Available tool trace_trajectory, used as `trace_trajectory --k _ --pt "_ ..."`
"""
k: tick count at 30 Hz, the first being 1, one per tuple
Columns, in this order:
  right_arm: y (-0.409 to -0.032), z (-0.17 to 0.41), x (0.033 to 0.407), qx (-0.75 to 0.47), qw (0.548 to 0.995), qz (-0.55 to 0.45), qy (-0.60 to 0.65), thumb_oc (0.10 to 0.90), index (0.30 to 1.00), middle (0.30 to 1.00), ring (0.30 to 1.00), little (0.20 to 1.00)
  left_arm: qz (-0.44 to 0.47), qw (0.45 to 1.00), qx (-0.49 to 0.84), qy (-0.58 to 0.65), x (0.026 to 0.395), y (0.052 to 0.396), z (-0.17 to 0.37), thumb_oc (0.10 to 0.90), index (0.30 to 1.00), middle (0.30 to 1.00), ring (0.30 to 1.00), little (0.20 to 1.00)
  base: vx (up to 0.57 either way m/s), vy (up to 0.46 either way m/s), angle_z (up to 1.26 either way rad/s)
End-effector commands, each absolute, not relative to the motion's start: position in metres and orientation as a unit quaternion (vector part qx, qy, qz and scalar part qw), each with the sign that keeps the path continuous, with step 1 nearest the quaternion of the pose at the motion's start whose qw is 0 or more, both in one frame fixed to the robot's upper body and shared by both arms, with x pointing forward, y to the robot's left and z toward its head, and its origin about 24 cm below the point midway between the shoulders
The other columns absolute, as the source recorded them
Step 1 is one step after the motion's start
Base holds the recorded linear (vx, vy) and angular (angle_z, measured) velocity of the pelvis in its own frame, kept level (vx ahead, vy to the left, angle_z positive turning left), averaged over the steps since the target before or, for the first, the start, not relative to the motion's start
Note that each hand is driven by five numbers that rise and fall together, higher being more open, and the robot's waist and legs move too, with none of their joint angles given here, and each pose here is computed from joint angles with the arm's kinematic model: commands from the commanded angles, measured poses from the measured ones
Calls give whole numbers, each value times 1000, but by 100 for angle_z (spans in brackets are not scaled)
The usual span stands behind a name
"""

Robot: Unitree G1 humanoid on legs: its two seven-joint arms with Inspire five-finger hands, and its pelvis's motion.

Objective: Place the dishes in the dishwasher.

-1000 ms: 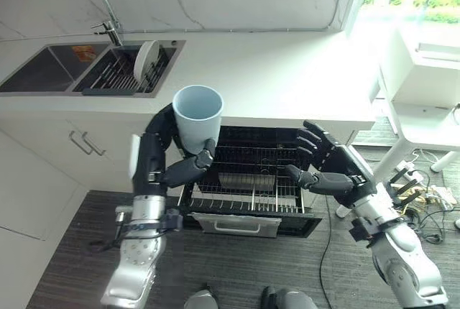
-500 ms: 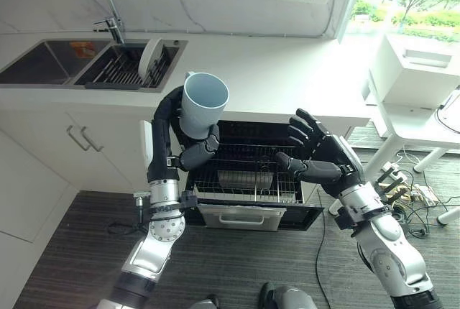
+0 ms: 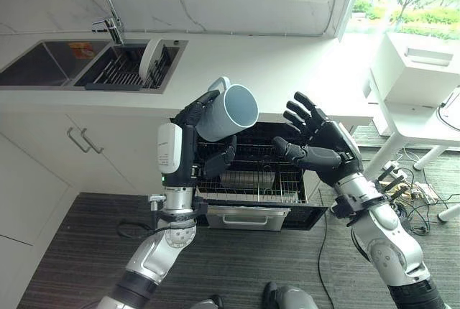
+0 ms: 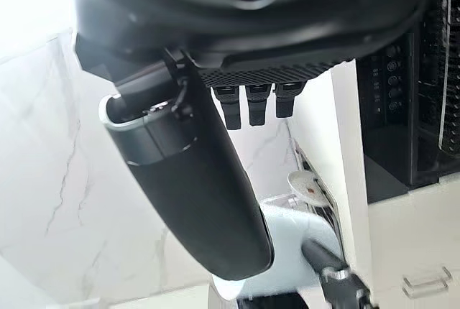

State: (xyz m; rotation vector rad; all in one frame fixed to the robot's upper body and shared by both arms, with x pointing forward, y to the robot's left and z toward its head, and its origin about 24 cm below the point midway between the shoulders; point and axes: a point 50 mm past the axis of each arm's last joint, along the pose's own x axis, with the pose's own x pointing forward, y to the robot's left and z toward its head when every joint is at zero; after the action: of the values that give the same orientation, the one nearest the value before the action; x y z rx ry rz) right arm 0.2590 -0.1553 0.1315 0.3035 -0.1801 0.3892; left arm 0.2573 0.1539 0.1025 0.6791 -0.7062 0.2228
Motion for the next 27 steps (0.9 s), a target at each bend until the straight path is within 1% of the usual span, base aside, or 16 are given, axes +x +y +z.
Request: trace_trajectory --k 1,11,27 --pt "-140 186 256 199 923 250 -215 800 900 900 900 900 99 843 291 -442 262 143 139 400 300 300 300 300 0 0 0" --pt "-122 188 256 215 914 279 -202 800 900 900 900 900 83 847 279 -444 262 132 136 400 300 300 300 300 0 0 0" --pt "-114 187 257 216 913 289 -189 800 900 900 900 900 57 849 268 -452 262 119 137 400 300 300 300 300 0 0 0"
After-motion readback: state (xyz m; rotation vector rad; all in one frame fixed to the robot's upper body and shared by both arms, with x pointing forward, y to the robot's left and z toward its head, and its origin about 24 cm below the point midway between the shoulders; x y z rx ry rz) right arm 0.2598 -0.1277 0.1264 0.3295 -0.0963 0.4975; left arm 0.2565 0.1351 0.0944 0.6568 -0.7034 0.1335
